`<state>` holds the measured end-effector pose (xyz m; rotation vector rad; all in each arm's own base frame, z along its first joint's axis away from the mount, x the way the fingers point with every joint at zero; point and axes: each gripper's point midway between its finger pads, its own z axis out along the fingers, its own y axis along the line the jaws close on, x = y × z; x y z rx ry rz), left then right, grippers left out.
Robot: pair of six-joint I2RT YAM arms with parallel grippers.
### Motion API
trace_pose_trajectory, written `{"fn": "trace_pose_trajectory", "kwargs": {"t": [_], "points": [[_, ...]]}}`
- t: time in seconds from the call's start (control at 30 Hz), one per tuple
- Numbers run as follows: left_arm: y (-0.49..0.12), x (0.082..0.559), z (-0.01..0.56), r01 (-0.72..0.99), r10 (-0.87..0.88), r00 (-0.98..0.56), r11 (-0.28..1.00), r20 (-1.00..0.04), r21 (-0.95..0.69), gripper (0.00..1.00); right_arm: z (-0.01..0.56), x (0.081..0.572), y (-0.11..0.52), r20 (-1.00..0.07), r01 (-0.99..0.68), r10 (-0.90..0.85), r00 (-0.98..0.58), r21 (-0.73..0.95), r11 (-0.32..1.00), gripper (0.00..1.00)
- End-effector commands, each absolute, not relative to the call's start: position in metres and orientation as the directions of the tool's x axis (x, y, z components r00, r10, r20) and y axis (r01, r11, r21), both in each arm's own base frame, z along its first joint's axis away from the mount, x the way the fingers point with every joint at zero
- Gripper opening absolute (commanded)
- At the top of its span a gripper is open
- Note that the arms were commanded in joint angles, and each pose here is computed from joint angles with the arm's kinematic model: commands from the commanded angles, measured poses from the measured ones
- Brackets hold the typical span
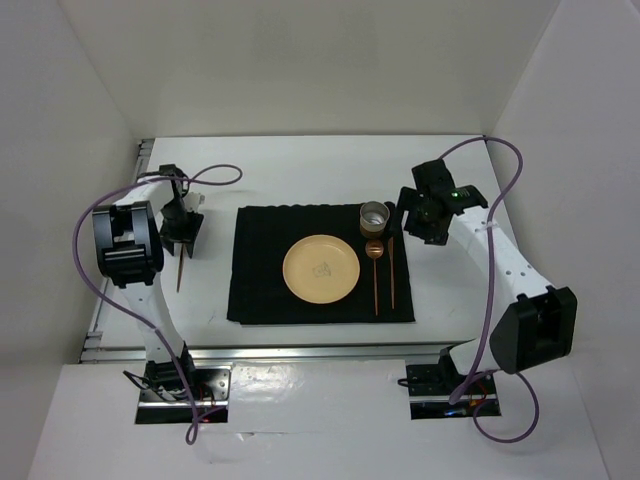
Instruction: Set the dinner table for one person
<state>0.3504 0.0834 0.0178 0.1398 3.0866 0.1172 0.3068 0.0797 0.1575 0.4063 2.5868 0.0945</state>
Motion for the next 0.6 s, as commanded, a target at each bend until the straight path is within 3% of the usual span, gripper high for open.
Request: {"fn": "trace_pose_trajectory", "kwargs": {"t": [0.0,0.17,0.2,0.3,0.43,0.57], "points": [[0.088,0.347,0.005,0.111,0.112,-0.994,0.990,-0.010,0.087,0.60,0.189,0.311,0.081,-0.546,0.251,0.312,-0.778,0.185,0.950,0.85],[0.084,0.329,-0.024,0.108,0.104,-0.992,0.992,0.070,0.063,0.44,0.206,0.313,0.082,-0.591,0.231,0.313,-0.743,0.213,0.949,0.85],[0.082,0.329,-0.024,0.107,0.104,-0.992,0.993,0.066,0.050,0.29,0.206,0.313,0.082,-0.591,0.231,0.313,-0.743,0.213,0.949,0.85],[0.070,0.326,-0.030,0.084,0.085,-0.993,0.996,0.087,-0.016,0.00,0.213,0.314,0.081,-0.607,0.220,0.308,-0.733,0.217,0.951,0.85],[0.060,0.330,-0.020,0.046,0.049,-0.997,0.997,0.054,-0.059,0.00,0.220,0.315,0.078,-0.626,0.226,0.311,-0.715,0.214,0.950,0.85],[0.043,0.344,0.013,-0.031,-0.042,-0.997,0.984,-0.061,-0.173,0.00,0.223,0.311,0.081,-0.623,0.220,0.322,-0.713,0.237,0.946,0.85]]}}
